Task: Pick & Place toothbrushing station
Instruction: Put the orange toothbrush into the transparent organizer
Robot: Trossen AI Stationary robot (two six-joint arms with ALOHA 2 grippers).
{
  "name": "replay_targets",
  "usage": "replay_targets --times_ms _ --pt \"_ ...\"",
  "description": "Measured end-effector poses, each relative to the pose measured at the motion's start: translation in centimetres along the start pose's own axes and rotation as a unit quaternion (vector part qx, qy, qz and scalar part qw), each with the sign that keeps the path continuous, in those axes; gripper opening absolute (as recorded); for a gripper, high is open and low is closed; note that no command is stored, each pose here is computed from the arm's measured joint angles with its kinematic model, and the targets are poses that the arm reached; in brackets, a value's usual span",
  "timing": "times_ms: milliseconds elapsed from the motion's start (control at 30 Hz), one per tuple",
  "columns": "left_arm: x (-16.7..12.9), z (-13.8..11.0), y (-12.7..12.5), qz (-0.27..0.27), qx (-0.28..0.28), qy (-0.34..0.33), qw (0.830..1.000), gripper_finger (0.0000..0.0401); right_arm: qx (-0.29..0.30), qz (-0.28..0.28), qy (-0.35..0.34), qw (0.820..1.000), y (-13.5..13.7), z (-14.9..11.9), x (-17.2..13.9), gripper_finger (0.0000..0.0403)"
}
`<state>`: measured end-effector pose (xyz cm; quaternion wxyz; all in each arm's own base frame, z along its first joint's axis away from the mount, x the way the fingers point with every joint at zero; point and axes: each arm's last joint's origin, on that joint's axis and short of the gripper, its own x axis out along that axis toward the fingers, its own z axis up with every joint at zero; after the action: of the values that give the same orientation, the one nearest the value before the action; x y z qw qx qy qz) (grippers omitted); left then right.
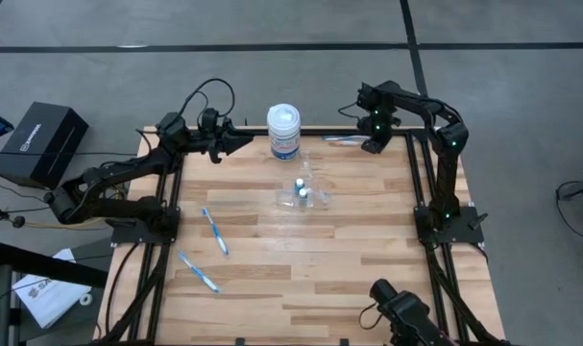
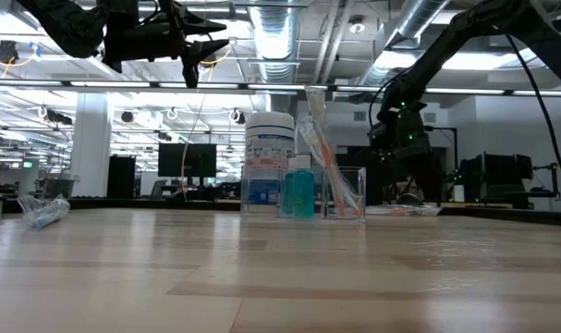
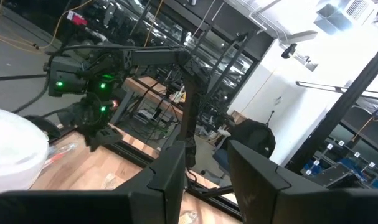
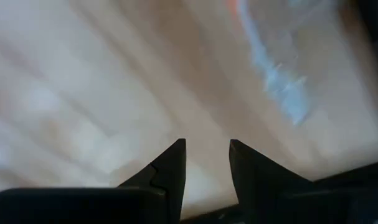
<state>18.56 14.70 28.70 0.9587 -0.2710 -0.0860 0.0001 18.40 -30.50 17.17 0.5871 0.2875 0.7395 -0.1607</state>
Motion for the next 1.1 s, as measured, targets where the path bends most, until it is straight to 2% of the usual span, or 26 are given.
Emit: replay_targets --times_ms 133,333,767,867,1100 --pt "0.0 -0.1 0.1 0.003 -0.004 0.004 1.0 0.0115 -0.002 0.009 0.019 1.0 0.4 -0.3 0.0 0.0113" --pt "0.0 -0.2 0.1 0.005 -0.005 0.007 1.0 0.0115 0.021 0.0 -0.012 1.0 0.1 0.3 0.0 0.0113" --pt "0.0 -0.2 0.1 0.006 -0.005 0.008 1.0 0.0115 0.025 -0.033 -0.062 0.997 -1.2 0.9 -0.1 0.0111" --pt "0.0 -0.2 0.2 0.007 -0.005 0.008 1.0 0.0115 0.035 -0.037 -0.072 0.996 -1.7 1.0 -0.1 0.0101" --pt "0.1 -0.4 0.5 0.013 -0.012 0.015 1.0 0.0115 0.103 -0.041 -0.109 0.988 -3.1 1.1 -0.3 0.0055"
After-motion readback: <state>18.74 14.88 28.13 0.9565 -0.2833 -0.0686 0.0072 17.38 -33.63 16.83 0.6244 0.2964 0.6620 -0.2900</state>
